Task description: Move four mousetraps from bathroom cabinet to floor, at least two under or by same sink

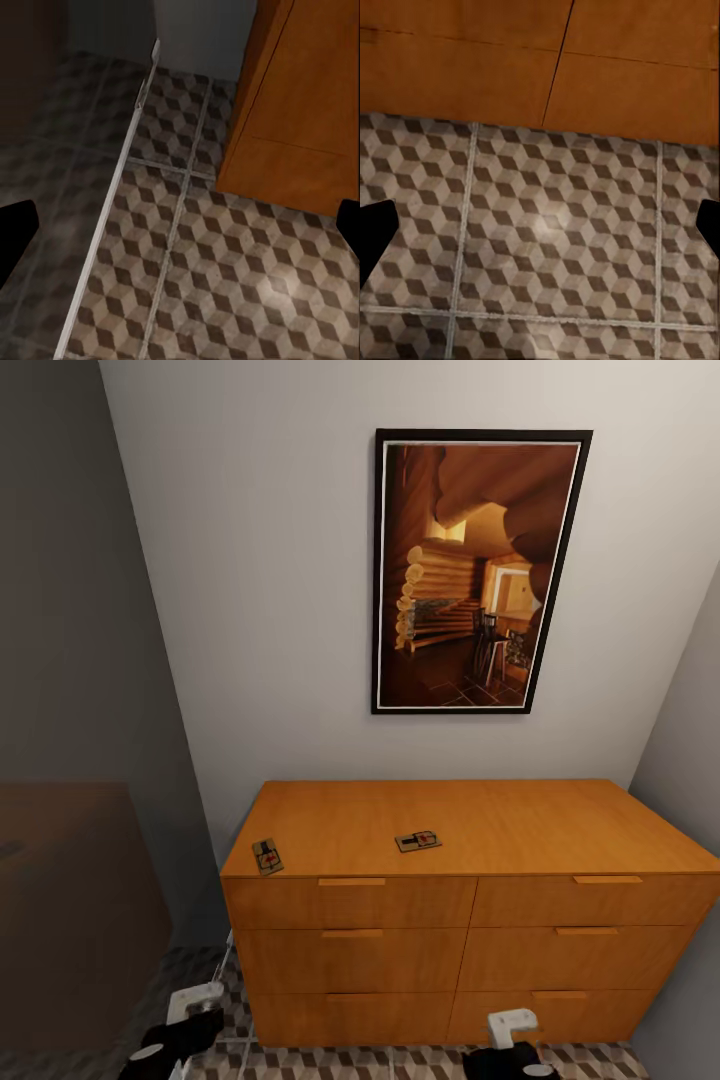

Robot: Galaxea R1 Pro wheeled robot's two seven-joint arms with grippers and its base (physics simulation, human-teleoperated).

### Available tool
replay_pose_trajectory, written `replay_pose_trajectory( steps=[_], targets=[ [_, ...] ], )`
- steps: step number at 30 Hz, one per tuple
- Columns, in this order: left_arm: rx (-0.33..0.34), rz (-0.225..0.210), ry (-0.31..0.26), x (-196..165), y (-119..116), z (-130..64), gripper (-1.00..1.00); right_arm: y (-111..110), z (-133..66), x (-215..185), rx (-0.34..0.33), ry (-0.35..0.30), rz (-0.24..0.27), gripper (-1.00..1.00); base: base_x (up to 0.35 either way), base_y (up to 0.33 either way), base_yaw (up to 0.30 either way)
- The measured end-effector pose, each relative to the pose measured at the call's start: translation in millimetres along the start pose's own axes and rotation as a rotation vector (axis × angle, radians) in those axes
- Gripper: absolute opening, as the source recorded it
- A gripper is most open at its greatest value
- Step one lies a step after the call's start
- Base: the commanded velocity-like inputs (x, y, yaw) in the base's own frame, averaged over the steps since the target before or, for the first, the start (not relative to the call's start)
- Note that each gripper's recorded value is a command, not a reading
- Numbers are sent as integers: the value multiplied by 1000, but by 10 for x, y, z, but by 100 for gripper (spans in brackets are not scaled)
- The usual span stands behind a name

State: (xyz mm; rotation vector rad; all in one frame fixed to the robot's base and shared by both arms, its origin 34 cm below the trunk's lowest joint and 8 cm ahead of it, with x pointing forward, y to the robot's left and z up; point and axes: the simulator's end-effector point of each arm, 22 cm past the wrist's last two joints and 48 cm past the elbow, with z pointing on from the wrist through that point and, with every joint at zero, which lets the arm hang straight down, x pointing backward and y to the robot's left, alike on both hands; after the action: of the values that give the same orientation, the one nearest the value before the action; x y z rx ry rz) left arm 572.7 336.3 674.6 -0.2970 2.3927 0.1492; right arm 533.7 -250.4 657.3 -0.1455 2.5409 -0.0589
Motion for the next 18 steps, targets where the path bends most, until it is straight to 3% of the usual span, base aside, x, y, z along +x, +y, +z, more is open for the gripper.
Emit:
replay_pose_trajectory(
  steps=[8,13,18],
  targets=[
    [-13,-20,-100,-773,32,-187,100,-126,-343,-877,22,-122,14,100,0,0,0],
    [-14,-26,-148,-1146,21,-342,100,-178,-547,-1165,31,-143,20,100,0,0,0],
    [6,2,-192,-1431,-123,-487,100,-213,-715,-1366,38,-163,25,100,0,0,0]
  ],
)
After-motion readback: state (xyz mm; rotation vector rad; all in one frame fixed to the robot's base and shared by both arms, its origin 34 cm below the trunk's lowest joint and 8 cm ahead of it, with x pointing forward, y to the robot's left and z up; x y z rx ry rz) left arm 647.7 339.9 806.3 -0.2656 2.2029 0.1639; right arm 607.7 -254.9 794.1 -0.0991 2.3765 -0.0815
